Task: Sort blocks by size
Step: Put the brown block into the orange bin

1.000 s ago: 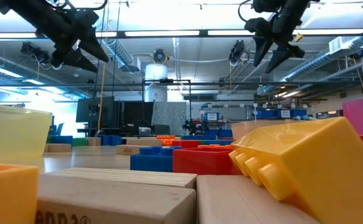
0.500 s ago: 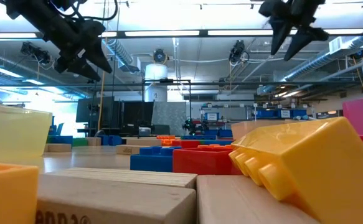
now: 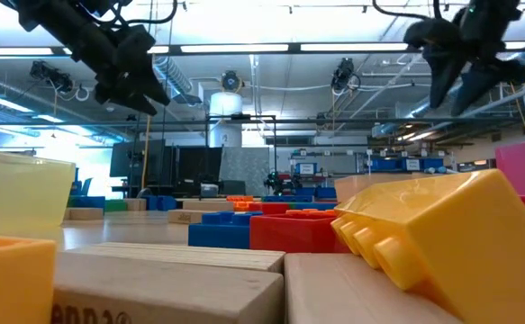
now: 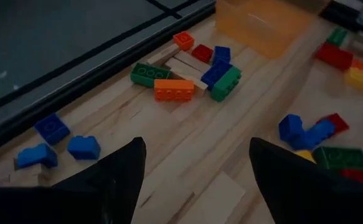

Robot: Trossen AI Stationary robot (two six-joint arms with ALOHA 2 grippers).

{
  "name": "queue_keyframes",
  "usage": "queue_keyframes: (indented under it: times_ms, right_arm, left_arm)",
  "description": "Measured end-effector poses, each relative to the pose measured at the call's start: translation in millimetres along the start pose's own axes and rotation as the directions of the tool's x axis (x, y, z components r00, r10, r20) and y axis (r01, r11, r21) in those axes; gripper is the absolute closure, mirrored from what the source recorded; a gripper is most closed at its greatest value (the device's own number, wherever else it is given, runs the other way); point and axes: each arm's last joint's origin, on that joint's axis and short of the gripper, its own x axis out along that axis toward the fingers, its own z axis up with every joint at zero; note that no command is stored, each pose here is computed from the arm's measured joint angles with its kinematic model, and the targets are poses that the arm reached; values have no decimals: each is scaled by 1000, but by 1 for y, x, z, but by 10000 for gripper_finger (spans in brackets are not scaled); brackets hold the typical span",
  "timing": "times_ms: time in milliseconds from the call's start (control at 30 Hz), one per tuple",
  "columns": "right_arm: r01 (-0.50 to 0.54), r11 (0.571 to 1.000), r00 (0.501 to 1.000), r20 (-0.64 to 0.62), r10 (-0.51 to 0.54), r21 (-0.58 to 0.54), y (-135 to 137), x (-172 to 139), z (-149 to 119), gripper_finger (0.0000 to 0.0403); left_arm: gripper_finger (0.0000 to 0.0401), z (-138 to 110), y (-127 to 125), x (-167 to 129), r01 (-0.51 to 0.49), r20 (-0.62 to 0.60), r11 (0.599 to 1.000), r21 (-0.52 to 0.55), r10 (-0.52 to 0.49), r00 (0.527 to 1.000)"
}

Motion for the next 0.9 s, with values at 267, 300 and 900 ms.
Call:
queue_keyframes:
  times_ms: [267,300,900]
  right_arm:
    - [23,998,999,-44,-20,64,-2,10,-22,208]
    - [18,997,999,-48,-15,71,-1,9,-24,208]
    - [-44,999,998,-38,44,8,2,-3,-56,208]
  left_arm:
    - [109,-1,-2,0,74,-26,991,114,-72,997]
    - [109,-1,-2,0,82,-29,988,131,-79,996]
    - [109,8,-42,-3,202,-62,881,427,-194,979]
